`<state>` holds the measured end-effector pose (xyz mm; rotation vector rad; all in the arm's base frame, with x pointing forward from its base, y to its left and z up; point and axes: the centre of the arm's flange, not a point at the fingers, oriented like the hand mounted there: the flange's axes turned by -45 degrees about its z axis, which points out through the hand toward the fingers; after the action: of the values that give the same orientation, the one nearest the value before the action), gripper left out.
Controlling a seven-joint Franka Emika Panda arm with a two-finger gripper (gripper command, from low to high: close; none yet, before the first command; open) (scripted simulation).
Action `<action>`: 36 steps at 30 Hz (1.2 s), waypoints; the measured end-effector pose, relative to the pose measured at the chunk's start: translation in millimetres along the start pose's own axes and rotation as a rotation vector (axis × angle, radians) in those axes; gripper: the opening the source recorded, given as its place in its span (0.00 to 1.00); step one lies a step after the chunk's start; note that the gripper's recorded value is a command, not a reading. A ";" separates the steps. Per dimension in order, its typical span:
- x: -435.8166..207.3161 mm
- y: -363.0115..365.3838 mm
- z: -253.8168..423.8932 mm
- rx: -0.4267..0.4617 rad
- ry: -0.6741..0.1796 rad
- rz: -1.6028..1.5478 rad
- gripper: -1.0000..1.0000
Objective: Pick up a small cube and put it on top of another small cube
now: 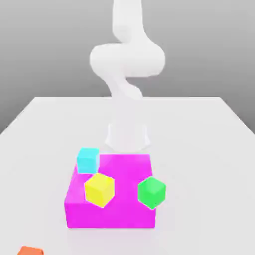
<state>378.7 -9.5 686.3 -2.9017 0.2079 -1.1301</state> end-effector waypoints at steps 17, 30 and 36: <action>-31.0 107.7 277.7 -0.297 -0.317 0.819 0.50; -167.3 203.8 453.4 -0.597 -0.491 1.437 0.50; -232.7 219.6 517.6 -0.645 -0.511 1.521 0.00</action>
<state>532.8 -211.5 133.4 -2.0203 2.4054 -0.0009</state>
